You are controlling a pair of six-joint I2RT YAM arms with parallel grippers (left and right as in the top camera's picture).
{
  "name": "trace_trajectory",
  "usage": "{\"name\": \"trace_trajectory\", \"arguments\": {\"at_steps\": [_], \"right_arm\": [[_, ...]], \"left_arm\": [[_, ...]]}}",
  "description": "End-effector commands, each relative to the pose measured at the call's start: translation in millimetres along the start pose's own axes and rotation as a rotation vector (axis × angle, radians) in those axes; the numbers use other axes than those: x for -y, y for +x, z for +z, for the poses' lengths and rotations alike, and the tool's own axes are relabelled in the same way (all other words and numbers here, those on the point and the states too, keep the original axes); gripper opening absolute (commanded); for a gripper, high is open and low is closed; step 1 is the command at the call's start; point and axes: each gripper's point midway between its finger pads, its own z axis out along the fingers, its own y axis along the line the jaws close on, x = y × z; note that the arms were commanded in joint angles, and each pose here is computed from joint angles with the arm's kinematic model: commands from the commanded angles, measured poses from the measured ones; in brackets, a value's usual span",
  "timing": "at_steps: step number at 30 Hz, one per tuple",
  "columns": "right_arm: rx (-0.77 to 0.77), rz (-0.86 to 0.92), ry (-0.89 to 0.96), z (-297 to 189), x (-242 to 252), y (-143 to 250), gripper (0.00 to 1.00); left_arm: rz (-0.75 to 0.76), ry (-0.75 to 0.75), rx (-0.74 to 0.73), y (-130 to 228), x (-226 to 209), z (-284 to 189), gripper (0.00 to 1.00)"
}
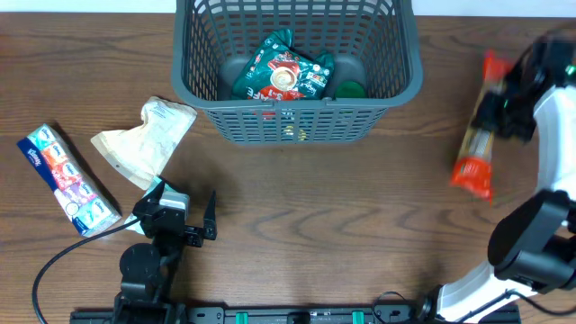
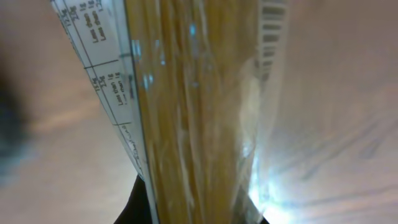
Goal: Pack container
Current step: 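Move the right gripper to the spaghetti pack and grasp it, then lift the spaghetti pack into the basket and release it, right gripper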
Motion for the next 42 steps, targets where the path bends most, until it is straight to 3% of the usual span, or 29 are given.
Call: {"name": "trace_trajectory", "arguments": {"at_steps": [1,10,14,21,26,42], "right_arm": [[0.273,-0.146,-0.118,-99.9,-46.2,-36.5,0.01],[0.585,-0.627,-0.227,-221.7,-150.6,-39.8,0.01],[0.749,-0.976,-0.251,-258.3,-202.7,-27.5,0.01],[1.02,-1.211,-0.24,-295.6,-282.3,-25.4,0.01],[1.056,-1.249,-0.277,-280.0,-326.9,-27.6,0.03],[0.865,-1.58,-0.234,-124.8,-421.9,-8.0,0.01]], "left_arm": [[-0.012,0.023,-0.04,14.0,4.3,1.7,0.99],[-0.012,0.023,-0.04,13.9,4.3,1.7,0.99],[-0.012,0.022,-0.04,13.9,4.3,1.7,0.99],[-0.012,0.022,-0.04,13.9,4.3,1.7,0.98],[-0.012,0.022,-0.04,13.9,4.3,1.7,0.98],[-0.012,0.022,-0.04,14.0,4.3,1.7,0.99]]}}
